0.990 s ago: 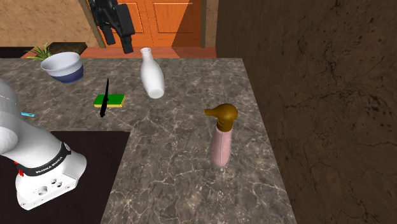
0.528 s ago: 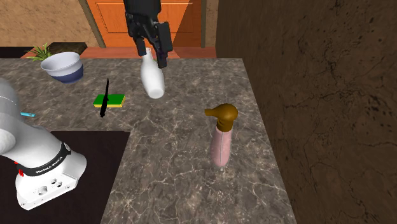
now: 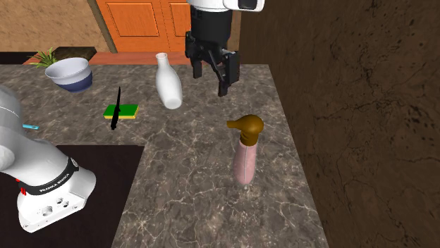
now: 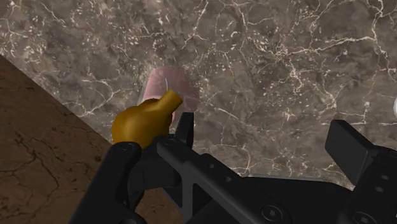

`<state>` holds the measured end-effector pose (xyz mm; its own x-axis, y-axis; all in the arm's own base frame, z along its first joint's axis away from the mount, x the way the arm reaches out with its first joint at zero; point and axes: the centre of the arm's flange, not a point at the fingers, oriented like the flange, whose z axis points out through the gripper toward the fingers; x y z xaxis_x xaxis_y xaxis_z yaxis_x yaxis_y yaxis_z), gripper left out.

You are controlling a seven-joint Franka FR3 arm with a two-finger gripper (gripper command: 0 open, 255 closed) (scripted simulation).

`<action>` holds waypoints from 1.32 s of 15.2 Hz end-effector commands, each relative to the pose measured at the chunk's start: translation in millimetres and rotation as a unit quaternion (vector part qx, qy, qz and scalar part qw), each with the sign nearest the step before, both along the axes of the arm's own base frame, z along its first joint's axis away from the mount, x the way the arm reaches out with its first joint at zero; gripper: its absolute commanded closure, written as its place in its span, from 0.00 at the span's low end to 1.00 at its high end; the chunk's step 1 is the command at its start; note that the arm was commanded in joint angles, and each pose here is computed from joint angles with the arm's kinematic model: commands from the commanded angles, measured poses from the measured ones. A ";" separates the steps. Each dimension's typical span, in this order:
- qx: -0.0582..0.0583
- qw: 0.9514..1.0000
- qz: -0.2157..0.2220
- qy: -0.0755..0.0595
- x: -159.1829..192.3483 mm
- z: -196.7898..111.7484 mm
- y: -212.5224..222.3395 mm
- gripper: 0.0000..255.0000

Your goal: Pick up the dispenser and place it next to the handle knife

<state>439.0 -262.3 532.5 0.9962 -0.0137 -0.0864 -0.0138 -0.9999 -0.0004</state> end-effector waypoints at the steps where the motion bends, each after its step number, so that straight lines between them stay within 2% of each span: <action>1: 0.006 1.000 -0.007 -0.001 13.9 -8.9 -26.2 0.00; 9: 0.030 0.999 -0.035 -0.002 54.2 -41.3 -121.2 0.00; 16: 0.030 0.999 -0.035 -0.002 51.3 -78.0 -118.8 0.00; 20: 0.030 0.999 -0.035 -0.002 51.0 -81.0 -118.6 0.00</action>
